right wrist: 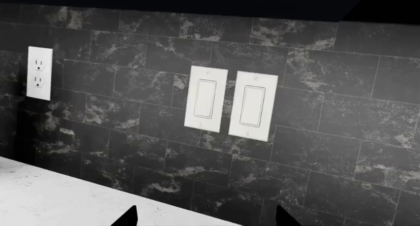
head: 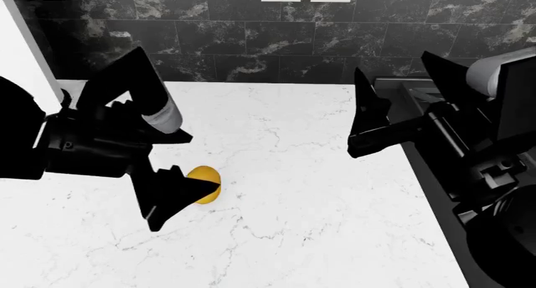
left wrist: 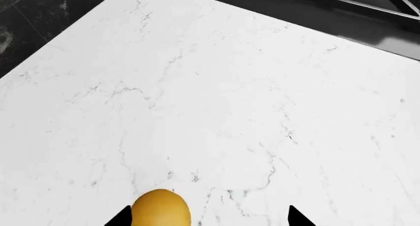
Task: Pick the lemon, brussel sprout from the counter and place them in the cabinet. Then close the cabinet.
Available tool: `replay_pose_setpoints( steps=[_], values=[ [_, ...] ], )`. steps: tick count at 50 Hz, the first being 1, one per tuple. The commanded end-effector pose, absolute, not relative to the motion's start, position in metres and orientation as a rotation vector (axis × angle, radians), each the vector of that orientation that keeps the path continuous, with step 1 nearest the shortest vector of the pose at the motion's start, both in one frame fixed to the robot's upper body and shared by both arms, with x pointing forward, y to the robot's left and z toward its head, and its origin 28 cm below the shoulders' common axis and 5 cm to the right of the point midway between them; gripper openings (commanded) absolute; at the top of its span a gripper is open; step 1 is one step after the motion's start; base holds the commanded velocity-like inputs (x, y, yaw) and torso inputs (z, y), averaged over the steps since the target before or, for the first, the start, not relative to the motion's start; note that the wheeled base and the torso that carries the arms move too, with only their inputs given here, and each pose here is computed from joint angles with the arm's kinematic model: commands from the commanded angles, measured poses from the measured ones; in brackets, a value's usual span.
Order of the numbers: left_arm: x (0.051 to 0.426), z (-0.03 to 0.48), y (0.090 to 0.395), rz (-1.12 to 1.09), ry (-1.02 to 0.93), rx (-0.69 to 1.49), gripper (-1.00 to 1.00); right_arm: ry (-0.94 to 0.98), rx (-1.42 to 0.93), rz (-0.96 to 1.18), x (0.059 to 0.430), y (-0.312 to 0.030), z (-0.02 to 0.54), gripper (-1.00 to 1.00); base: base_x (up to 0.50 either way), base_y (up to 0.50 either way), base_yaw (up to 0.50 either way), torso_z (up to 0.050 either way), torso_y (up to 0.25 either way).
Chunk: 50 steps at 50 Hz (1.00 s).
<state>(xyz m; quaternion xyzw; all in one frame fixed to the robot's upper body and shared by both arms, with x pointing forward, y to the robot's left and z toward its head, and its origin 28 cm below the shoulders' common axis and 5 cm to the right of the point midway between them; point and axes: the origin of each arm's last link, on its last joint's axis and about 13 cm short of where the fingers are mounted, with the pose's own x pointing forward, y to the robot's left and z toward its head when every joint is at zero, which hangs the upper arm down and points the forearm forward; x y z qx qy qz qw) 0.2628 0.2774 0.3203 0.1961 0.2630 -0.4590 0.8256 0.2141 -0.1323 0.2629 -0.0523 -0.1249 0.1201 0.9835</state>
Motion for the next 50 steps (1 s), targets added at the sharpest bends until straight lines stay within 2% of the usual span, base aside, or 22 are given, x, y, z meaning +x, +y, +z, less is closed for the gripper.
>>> replay_pose_setpoints(
  steps=[1,50],
  values=[
    [0.27,0.313,0.279,-0.928,0.585,0.462,1.0,-0.25,-0.103,0.24,0.215,-0.133,0.262,1.0,0.0,0.0,0.0,0.0,0.0],
    [0.298,0.291,0.271,-0.893,0.675,0.471,1.0,-0.243,-0.098,0.237,0.217,-0.133,0.258,1.0,0.0,0.0,0.0,0.0,0.0]
  ],
)
